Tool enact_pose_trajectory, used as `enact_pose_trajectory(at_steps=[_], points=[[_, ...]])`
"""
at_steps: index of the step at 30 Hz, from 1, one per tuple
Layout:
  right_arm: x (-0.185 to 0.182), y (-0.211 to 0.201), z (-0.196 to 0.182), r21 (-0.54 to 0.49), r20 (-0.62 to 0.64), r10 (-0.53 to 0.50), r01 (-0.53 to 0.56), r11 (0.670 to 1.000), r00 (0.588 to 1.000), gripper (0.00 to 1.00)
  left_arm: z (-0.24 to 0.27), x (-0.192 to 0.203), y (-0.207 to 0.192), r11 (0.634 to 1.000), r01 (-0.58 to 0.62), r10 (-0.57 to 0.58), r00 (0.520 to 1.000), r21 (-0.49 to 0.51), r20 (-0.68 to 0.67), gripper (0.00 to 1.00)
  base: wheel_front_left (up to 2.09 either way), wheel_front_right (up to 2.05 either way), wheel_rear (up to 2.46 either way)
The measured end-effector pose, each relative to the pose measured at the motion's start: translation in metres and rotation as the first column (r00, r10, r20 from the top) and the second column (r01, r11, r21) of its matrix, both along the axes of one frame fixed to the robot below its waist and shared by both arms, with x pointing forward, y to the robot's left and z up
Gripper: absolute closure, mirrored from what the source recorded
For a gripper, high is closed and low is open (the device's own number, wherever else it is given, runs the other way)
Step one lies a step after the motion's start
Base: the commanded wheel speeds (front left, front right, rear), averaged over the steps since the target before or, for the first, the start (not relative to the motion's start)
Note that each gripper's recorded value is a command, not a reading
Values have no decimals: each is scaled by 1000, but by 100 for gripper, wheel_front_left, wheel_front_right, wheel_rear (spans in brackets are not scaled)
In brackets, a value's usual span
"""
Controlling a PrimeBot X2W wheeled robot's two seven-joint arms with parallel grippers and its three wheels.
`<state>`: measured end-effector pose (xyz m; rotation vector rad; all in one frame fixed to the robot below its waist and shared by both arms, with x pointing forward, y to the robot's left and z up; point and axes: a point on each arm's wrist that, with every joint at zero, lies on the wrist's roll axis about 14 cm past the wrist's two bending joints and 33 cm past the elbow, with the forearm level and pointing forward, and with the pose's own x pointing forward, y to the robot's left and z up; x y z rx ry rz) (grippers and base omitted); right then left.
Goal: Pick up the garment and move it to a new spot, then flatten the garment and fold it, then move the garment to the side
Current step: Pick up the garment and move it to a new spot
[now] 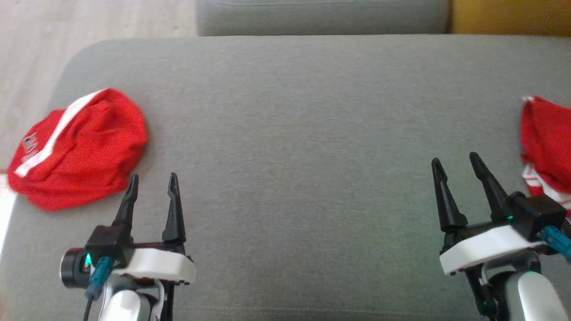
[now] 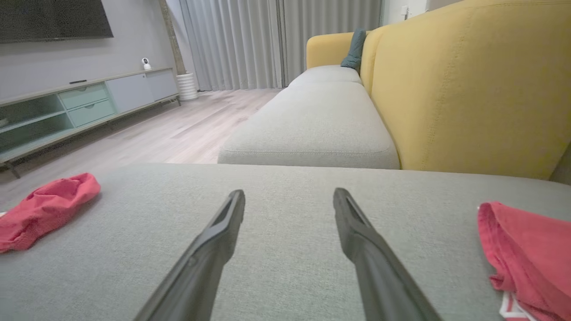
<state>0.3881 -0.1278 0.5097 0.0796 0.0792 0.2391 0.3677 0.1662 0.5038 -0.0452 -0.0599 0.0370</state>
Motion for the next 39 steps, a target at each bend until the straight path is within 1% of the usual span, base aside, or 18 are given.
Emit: enact_pose_trajectory(at_steps=[6, 7, 10, 16, 26, 39], points=[[9, 33, 6, 0, 7, 99, -99, 995, 995, 0, 4, -17, 29, 995, -103, 103, 995, -3, 10, 0, 0, 0, 0], [11, 45, 8, 1, 12, 134, -134, 991, 991, 0, 6, -24, 39, 990, -138, 138, 990, -7, 15, 0, 0, 0, 0], [13, 63, 13, 3, 24, 186, -186, 983, 982, 0, 10, -35, 54, 982, -189, 189, 982, -7, 23, 0, 0, 0, 0], [12, 90, 16, 1, 26, 260, -260, 966, 965, 0, 15, -55, 79, 962, -274, 274, 961, -6, 38, 0, 0, 0, 0], [8, 102, 14, -2, 15, 297, -297, 955, 955, 0, 17, -66, 88, 951, -310, 310, 950, -10, 47, 0, 0, 0, 0], [13, 102, 4, 9, -11, 295, -295, 955, 955, 0, 13, -61, 93, 947, -322, 322, 946, 2, 32, 0, 0, 0, 0]])
